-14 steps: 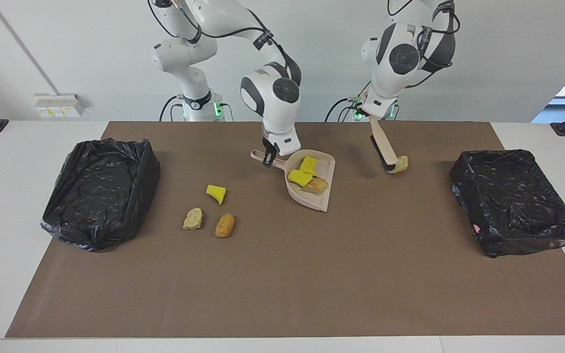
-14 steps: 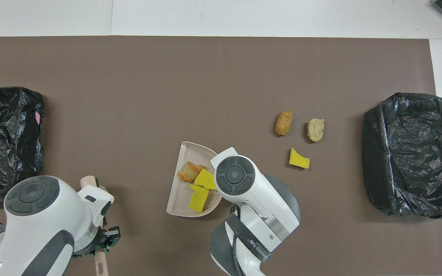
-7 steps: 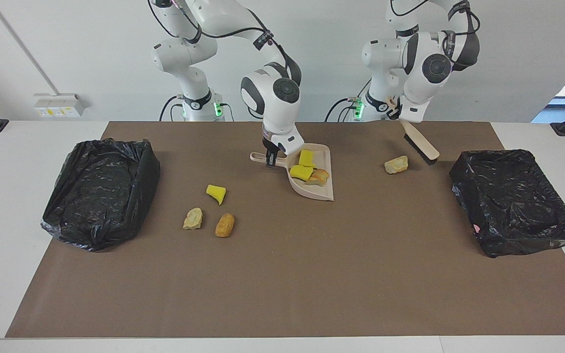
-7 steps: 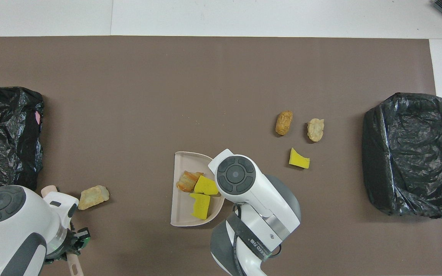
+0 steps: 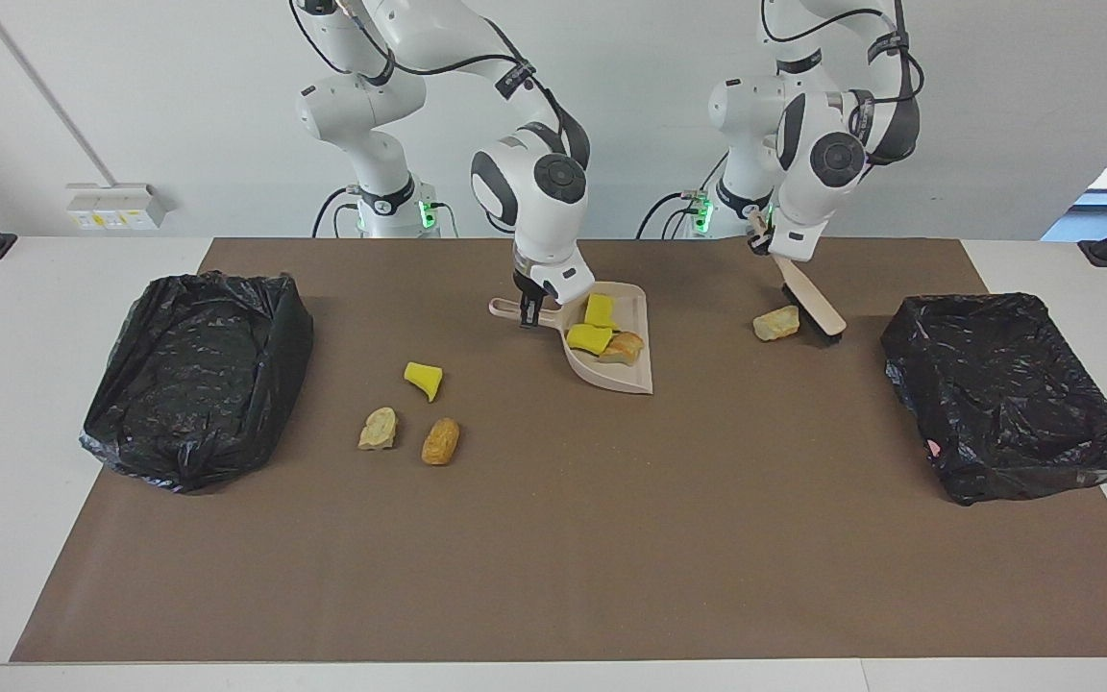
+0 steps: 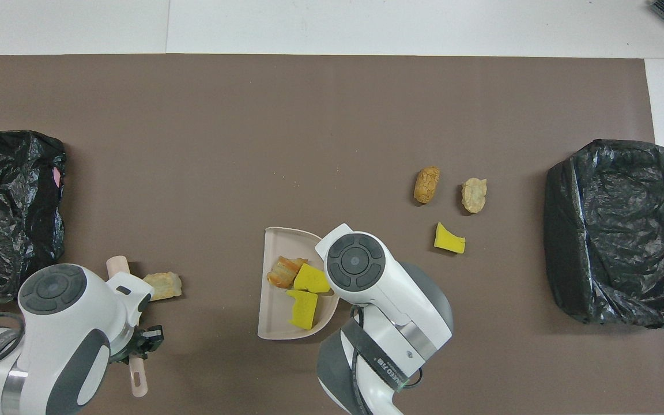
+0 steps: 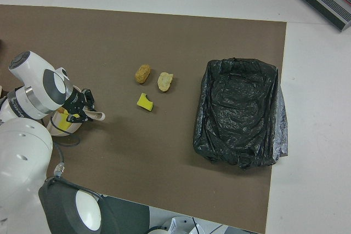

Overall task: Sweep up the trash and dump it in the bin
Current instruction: 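Brush the remaining bread chunk into the dustpan with the left gripper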

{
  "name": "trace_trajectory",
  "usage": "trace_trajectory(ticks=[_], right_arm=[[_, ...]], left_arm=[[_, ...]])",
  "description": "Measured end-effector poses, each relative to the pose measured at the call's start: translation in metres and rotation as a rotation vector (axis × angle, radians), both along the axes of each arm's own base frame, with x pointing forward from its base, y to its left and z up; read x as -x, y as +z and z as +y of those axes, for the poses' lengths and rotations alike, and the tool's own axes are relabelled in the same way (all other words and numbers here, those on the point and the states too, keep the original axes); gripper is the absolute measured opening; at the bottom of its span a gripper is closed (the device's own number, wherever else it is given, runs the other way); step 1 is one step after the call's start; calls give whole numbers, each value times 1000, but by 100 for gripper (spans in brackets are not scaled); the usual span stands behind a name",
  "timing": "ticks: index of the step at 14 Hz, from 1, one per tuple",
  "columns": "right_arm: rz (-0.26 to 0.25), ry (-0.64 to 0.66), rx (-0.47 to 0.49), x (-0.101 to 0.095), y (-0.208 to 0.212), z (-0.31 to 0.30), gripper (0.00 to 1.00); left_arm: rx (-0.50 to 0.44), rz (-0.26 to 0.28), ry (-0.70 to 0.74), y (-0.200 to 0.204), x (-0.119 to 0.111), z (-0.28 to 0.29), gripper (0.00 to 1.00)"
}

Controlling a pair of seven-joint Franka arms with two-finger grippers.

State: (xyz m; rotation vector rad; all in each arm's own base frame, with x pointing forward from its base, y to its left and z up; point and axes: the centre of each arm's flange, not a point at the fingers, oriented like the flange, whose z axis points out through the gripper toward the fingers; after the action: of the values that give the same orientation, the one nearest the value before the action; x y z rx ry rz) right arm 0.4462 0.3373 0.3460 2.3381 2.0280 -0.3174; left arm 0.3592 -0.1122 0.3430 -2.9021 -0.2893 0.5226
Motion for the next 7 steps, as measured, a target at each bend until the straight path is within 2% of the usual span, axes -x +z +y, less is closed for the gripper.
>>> trace_trajectory(ticks=[3, 5, 7], right_arm=[[0, -28, 6, -1, 0, -3, 32], [6, -37, 13, -1, -1, -5, 32], [8, -48, 17, -1, -1, -6, 32]], left_arm=[[108, -33, -116, -4, -8, -57, 26], [148, -59, -199, -12, -6, -98, 26], [205, -62, -266, -13, 1, -130, 26]])
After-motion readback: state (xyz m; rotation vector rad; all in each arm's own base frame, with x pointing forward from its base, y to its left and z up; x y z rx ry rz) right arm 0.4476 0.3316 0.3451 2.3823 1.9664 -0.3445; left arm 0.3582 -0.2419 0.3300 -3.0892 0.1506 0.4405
